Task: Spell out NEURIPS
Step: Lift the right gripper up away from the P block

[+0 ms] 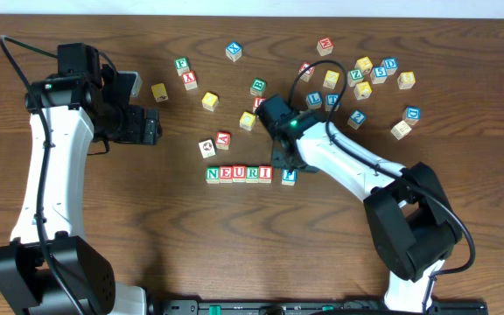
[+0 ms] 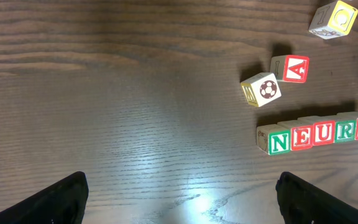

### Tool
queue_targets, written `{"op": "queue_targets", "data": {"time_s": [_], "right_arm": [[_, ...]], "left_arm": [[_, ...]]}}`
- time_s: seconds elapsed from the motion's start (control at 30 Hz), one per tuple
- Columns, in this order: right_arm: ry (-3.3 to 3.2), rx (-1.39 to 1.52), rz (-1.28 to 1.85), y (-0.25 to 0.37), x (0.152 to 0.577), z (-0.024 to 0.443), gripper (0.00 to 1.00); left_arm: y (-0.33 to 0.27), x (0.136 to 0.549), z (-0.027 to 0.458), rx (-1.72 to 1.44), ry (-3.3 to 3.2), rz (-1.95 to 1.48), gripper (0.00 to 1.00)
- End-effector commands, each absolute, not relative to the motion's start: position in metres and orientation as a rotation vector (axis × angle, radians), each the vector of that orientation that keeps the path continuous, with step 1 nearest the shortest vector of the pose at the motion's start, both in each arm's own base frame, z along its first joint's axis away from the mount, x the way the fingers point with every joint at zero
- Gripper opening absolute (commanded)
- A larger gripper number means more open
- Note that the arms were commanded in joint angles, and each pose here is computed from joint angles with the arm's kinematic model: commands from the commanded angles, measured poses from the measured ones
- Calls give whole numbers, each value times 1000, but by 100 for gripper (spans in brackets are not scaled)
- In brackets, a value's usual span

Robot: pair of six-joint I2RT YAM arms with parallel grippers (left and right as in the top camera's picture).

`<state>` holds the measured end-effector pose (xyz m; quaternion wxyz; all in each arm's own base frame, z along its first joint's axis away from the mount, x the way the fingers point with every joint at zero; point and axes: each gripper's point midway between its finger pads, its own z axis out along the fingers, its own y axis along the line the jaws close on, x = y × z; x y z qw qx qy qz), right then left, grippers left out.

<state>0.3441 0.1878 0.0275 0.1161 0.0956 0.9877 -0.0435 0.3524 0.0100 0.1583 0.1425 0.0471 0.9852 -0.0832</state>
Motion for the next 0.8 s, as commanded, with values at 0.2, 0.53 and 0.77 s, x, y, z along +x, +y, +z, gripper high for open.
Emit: {"op": "queue_targets", "data": {"time_s": [0.2, 0.53, 0.77], "right_arm": [[2907, 372, -228, 151, 350, 31, 25], [3084, 366, -373, 146, 295, 31, 9], [3097, 366, -317, 167, 286, 29, 7]], "left_arm": [[8, 355, 169, 159, 2811, -244, 95], [8, 355, 169, 159, 2810, -244, 95], [8, 355, 169, 160, 2810, -244, 95]]}}
